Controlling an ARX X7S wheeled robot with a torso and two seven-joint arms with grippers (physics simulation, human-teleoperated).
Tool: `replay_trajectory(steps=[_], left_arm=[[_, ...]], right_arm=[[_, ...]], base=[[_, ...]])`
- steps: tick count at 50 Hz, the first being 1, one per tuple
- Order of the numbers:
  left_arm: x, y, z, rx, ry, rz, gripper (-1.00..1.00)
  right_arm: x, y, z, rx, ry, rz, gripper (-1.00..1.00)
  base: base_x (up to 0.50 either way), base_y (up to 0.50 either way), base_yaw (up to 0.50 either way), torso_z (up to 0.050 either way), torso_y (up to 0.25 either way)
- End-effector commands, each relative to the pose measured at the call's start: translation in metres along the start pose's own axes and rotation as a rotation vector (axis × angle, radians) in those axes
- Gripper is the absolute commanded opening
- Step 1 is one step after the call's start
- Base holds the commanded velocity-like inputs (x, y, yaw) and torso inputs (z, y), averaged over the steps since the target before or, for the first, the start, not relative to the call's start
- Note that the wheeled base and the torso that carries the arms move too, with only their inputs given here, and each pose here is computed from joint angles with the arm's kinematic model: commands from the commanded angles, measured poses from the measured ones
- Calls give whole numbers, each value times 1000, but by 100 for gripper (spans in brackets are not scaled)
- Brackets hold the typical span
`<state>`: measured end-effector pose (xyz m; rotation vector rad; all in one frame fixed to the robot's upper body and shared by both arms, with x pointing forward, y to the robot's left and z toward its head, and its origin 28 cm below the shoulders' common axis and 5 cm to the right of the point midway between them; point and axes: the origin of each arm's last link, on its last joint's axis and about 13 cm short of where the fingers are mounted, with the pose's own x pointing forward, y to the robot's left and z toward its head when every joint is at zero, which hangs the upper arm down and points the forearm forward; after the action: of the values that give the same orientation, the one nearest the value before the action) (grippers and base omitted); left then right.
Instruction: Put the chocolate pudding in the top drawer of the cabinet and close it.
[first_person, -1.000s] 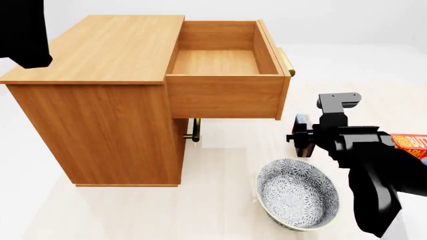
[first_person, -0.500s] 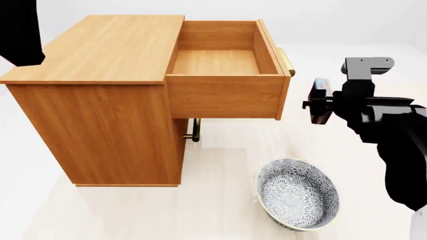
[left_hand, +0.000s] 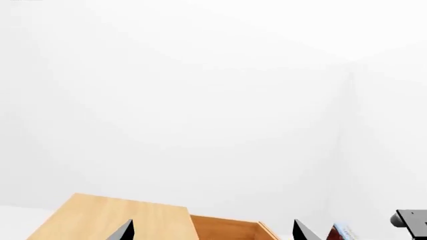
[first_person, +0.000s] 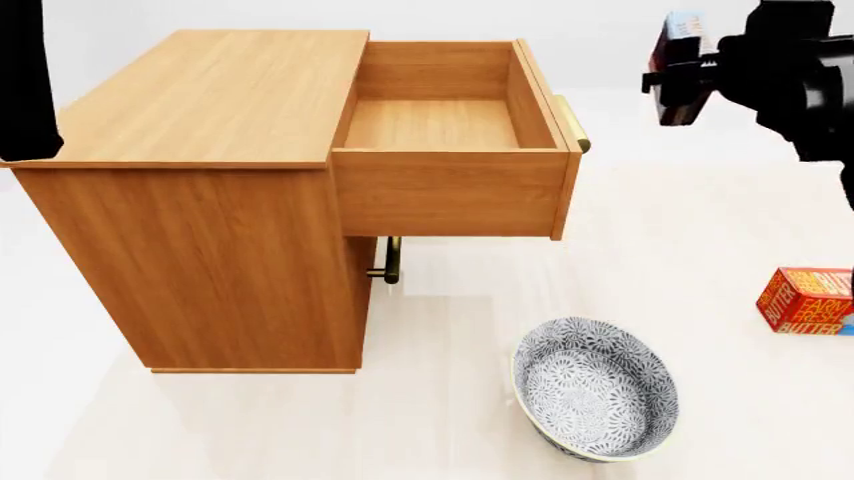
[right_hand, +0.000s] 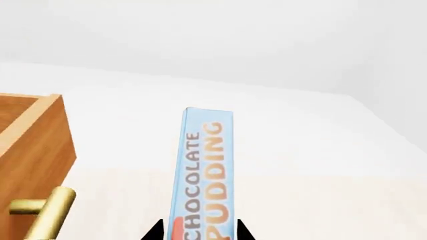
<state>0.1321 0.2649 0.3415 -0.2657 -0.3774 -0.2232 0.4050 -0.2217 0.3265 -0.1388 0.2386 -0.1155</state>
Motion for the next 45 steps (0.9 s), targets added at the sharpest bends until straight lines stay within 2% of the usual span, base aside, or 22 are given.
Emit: replay_trajectory(steps=[1,11,24,29,36,45], left_arm=[[-7,2,-4,14,1,27,100],[-8,1,-2,49,2,25,100],[-12,3,-4,59,-1,28,100],[-12,2,-3,67,-4,26,100],[-13,-1,-1,81,-10,23,100],[-13,-4,0,110,-16,-4,100]], right_arm=[[-25,7,65,-113,-108,61,-100],[-43,31,102,-207,-171,165,-100],[-56,68,125,-281,-200,330,-100],[-56,86,127,-296,-208,397,-100],[-53,104,122,-296,-198,486,-100],[-48,117,113,-278,-182,543,-100]], base=[[0,0,0,0,0],[0,0,0,0,0],[0,0,0,0,0],[0,0,0,0,0],[0,0,0,0,0],[0,0,0,0,0]])
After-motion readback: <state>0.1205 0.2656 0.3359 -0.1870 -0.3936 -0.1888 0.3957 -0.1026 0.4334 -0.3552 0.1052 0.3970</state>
